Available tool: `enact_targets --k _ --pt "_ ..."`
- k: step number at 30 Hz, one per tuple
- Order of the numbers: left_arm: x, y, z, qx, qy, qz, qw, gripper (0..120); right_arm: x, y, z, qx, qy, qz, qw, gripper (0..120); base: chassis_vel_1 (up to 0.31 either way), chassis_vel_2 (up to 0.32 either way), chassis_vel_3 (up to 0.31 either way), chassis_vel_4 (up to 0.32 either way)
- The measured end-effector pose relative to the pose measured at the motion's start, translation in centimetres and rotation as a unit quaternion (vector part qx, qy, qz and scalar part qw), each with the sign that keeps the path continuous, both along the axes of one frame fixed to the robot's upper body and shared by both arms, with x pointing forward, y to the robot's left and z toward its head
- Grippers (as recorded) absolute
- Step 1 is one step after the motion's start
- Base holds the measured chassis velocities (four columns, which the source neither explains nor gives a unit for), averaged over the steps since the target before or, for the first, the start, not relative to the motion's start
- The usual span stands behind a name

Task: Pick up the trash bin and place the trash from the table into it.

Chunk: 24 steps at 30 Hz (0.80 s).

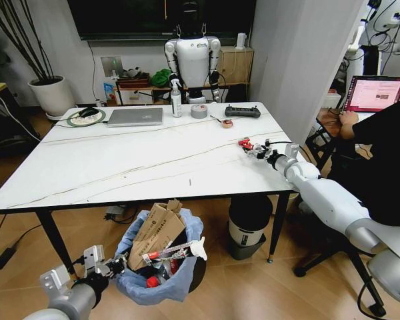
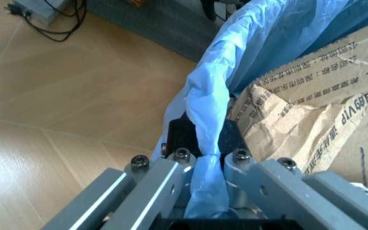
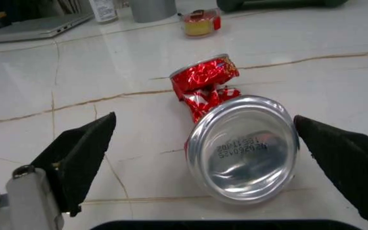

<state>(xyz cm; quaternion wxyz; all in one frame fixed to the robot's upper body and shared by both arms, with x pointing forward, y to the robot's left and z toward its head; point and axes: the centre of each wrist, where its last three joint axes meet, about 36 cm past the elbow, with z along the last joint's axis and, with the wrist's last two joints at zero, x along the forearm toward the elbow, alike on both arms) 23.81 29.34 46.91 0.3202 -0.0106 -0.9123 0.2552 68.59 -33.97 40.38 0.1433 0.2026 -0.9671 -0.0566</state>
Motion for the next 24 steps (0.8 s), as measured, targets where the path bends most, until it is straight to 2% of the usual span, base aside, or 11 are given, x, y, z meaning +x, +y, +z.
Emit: enact_targets --k 2,4,9,10,11,13,14,24 --pt "0.01 0.02 -0.04 0.0 0.0 0.0 1.0 0 0.14 0.24 -0.15 0.003 0.0 0.003 1.0 96 0.0 0.0 0.0 0.0" --pt "0.03 0.05 -0.07 0.0 0.001 0.001 1.0 0 0.21 0.42 -0.39 0.005 0.0 0.006 1.0 86 0.0 0.0 0.0 0.0" --pt "0.08 0.09 -0.08 0.0 0.0 0.001 1.0 0 0.24 0.38 -0.43 0.005 -0.001 0.007 1.0 74 0.0 0.0 0.0 0.0" --pt "0.16 0.13 -0.13 0.0 0.0 0.002 1.0 0 0.24 0.29 -0.39 0.005 -0.002 0.007 1.0 64 0.0 0.0 0.0 0.0" --pt "0.18 0.13 -0.17 0.0 0.0 0.002 1.0 0 0.24 0.23 -0.38 0.004 -0.002 0.007 1.0 59 0.0 0.0 0.0 0.0" --pt "0.2 0.12 -0.19 0.0 0.0 0.002 1.0 0 0.23 0.2 -0.38 0.004 -0.002 0.007 1.0 57 0.0 0.0 0.0 0.0" --pt "0.24 0.12 -0.21 -0.001 0.0 0.002 1.0 0 0.23 0.18 -0.4 0.004 -0.002 0.007 1.0 52 0.0 0.0 0.0 0.0" --pt "0.48 0.22 -0.3 -0.002 -0.001 0.002 1.0 0 -0.11 0.2 -0.99 -0.006 0.0 0.016 1.0 50 0.0 0.0 0.0 0.0"
